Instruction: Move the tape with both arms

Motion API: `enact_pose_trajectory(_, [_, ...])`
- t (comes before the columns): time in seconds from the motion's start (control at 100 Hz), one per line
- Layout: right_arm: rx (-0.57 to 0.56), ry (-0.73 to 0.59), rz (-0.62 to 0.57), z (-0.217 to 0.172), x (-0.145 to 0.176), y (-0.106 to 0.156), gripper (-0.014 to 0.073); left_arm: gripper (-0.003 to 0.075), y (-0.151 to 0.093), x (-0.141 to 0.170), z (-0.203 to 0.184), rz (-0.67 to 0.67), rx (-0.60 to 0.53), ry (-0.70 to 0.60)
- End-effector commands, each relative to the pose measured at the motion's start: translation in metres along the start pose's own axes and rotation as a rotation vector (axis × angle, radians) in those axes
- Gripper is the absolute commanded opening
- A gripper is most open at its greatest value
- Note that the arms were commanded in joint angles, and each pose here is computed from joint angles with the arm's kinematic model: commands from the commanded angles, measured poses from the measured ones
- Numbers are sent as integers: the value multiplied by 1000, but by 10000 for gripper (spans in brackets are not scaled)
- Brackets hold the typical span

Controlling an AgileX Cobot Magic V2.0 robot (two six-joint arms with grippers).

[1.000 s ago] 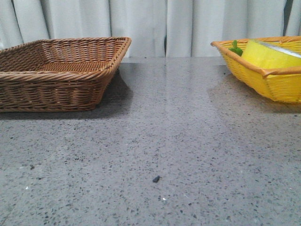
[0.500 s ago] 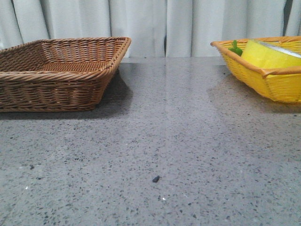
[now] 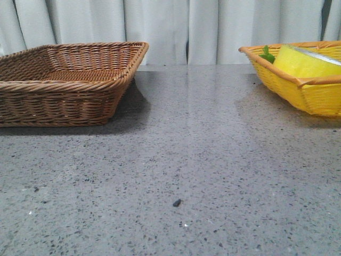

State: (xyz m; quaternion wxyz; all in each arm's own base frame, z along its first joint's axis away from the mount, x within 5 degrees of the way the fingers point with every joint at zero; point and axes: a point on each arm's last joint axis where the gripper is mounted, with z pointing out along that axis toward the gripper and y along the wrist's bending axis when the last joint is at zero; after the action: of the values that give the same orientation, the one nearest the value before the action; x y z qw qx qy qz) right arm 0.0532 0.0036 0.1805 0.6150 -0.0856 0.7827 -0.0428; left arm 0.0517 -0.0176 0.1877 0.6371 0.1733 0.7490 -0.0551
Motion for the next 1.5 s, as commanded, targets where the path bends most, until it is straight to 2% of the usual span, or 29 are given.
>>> enact_pose_trajectory(0.0, [11, -14, -13, 1, 5, 0, -66, -21, 1, -4, -1, -20, -17, -85])
enact_pose_trajectory(1.1, [12, -13, -17, 1, 5, 0, -66, -21, 1, -4, -1, -20, -17, -85])
enact_pose_trajectory(1.27, [75, -119, -119, 0, -5, -5, -66, -21, 1, -4, -1, -20, -17, -85])
enact_pose_trajectory(1.49, [117, -285, -117, -3, -20, -8, -66, -21, 1, -4, -1, -17, -18, -84])
